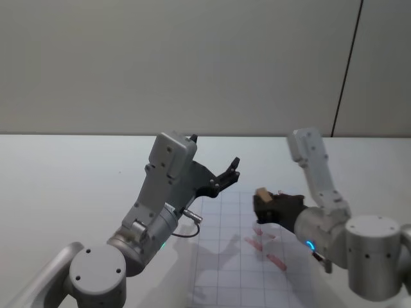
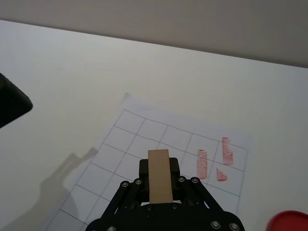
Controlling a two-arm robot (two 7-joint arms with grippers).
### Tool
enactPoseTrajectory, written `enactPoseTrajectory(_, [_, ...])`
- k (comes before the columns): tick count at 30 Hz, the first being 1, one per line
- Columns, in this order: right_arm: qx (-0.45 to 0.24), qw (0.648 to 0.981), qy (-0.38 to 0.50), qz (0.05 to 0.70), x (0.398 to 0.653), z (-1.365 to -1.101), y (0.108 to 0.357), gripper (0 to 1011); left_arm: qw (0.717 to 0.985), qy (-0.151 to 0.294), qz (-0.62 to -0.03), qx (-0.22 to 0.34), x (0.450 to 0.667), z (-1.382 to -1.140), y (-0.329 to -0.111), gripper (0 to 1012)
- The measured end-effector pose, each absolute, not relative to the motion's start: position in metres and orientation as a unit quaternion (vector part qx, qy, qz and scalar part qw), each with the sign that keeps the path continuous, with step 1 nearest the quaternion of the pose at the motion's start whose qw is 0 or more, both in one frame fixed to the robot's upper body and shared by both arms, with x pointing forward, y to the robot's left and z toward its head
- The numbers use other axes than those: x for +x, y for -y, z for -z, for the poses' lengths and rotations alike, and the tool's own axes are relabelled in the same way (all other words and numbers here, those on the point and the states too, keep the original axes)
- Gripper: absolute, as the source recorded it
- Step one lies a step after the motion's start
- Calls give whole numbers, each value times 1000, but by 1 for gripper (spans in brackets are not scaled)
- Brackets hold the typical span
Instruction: Use the one hand to pick up the stamp and affix it onto the A4 paper.
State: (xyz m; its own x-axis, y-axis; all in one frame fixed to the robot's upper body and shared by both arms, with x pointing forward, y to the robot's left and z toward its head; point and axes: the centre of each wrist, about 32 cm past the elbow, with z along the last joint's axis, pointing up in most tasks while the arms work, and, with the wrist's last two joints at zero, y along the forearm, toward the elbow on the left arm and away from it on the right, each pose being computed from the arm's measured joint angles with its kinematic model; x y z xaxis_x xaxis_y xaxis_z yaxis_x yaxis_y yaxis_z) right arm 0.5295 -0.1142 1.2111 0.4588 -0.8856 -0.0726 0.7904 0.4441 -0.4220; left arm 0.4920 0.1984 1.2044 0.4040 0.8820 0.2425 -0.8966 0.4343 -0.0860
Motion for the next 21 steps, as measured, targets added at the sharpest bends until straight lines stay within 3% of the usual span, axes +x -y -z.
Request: enactPoseTrajectory(21, [-187,851,-150,467,562,-1201,84,221,837,126,-531,29,492,-1204,-198,1002])
